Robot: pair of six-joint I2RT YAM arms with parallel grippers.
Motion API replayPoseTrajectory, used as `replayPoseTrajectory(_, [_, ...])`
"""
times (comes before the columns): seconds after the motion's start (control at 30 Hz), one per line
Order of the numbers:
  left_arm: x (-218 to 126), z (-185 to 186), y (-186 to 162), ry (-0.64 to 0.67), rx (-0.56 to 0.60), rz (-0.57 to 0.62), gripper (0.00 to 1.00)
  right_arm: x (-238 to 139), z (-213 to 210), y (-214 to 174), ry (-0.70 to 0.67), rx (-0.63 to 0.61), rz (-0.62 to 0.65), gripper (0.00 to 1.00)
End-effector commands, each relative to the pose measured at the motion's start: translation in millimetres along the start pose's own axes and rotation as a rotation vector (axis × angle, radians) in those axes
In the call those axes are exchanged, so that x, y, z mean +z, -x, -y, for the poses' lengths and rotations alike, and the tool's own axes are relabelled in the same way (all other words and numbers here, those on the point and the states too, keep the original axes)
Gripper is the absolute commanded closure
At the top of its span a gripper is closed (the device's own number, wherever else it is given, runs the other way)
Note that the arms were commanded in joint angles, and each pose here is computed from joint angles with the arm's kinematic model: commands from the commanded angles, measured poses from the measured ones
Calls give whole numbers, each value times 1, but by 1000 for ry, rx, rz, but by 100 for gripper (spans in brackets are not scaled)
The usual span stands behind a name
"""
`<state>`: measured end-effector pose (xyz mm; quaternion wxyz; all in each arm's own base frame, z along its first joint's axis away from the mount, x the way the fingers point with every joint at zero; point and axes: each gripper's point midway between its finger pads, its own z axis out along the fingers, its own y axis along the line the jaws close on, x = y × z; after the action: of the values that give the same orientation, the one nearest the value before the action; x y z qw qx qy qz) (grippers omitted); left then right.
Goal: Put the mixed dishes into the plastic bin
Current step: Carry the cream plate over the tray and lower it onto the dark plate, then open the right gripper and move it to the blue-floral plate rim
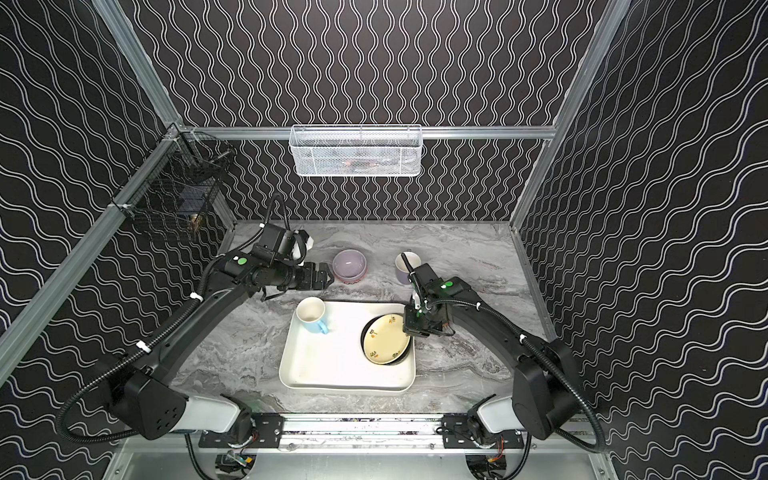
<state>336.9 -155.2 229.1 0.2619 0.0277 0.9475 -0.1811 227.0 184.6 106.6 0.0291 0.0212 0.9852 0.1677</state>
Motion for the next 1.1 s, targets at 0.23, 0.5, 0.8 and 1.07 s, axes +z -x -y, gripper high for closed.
replayPoseTrajectory(0.23, [2,-3,10,-26,15,12,1,7,7,7,-62,-9,-5,93])
replayPoseTrajectory(0.5, [6,-5,12,-37,4,11,2,3,8,8,-89,-16,-15,79])
replayPoseTrajectory(0.8, [6,-6,14,-42,1,18,1,-9,11,12,-123,-16,10,77])
replayPoseTrajectory(1.07, [6,7,27,-90,30,23,2,-42,73,55,-165,215,143,63])
